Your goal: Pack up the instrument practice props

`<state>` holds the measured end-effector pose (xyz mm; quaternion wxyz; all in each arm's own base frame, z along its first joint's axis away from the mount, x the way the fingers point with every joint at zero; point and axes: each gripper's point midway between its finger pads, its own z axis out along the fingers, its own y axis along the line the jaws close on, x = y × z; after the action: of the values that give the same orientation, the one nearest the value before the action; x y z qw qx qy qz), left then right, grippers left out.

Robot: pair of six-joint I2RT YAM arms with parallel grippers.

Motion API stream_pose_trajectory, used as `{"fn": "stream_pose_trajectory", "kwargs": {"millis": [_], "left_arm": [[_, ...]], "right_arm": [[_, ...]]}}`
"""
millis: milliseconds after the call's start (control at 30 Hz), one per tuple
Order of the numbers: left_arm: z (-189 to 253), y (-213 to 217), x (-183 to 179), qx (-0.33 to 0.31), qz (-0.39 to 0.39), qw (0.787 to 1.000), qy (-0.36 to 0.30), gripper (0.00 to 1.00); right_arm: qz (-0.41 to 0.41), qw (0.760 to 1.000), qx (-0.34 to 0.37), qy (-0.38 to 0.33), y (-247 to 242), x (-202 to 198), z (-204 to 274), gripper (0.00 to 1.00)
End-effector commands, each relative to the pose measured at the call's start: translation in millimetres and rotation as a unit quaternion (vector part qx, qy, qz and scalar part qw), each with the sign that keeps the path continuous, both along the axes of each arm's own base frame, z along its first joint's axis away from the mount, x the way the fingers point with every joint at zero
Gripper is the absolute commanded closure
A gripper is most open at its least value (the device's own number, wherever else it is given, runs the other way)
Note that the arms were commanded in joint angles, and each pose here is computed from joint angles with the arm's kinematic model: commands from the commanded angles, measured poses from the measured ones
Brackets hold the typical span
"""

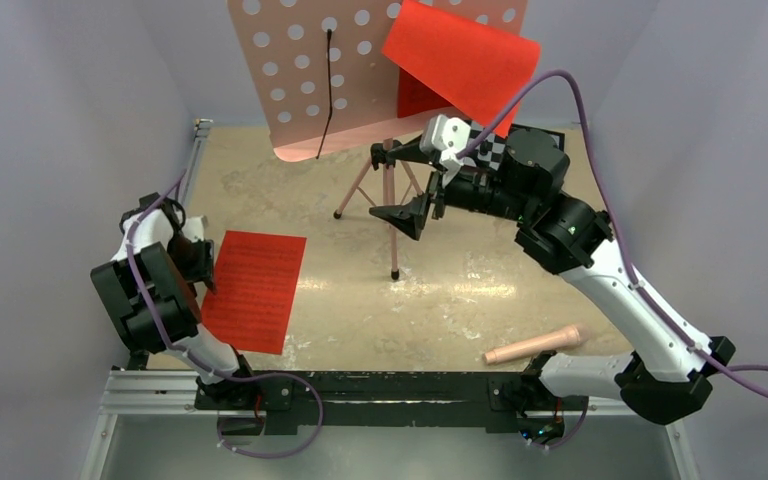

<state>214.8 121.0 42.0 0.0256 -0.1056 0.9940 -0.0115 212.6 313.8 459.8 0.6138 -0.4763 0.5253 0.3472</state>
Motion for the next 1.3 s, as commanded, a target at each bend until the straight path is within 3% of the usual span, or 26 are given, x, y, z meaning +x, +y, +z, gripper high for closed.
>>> {"fn": "stream_pose_trajectory", "kwargs": {"millis": [0, 133, 333, 600, 733, 867, 967, 1067, 1167, 1267], "left_arm": [[54, -12, 19, -0.015, -0.006, 0.996, -0.085, 0.49], [117, -39, 43, -0.060, -0.032, 0.976, -0.208, 0.48], [222, -64, 60, -0.059, -0.072, 0.923, -0.375, 0.47], [332, -84, 31, 0.005, -0.133, 0.868, -0.479, 0.47], [388, -105, 5, 0.050, -0.174, 0.810, -0.558, 0.43], [442, -134, -15, 0.047, -0.209, 0.752, -0.623, 0.42], [466, -153, -24, 0.023, -0.235, 0.728, -0.644, 0.44], [485, -184, -35, -0.041, -0.294, 0.690, -0.660, 0.45], [506, -207, -39, -0.108, -0.331, 0.644, -0.682, 0.47], [524, -217, -35, -0.161, -0.337, 0.616, -0.694, 0.50]], "right_arm": [[0.020, 0.998, 0.029, -0.061, -21, -26, 43, 0.01], [0.029, 0.996, 0.029, -0.084, -40, -48, 51, 0.01], [-0.024, 0.996, 0.055, -0.062, -74, -47, 77, 0.01], [-0.141, 0.981, 0.094, -0.096, -134, -37, 127, 0.03], [-0.213, 0.966, 0.103, -0.099, -162, -22, 135, 0.06], [-0.263, 0.955, 0.115, -0.073, -184, -6, 142, 0.09], [-0.278, 0.951, 0.105, -0.087, -191, 4, 143, 0.10], [-0.304, 0.942, 0.090, -0.104, -202, 20, 138, 0.09], [-0.339, 0.934, 0.101, -0.059, -221, 43, 127, 0.10], [-0.345, 0.933, 0.103, 0.011, -235, 61, 107, 0.15]]}}
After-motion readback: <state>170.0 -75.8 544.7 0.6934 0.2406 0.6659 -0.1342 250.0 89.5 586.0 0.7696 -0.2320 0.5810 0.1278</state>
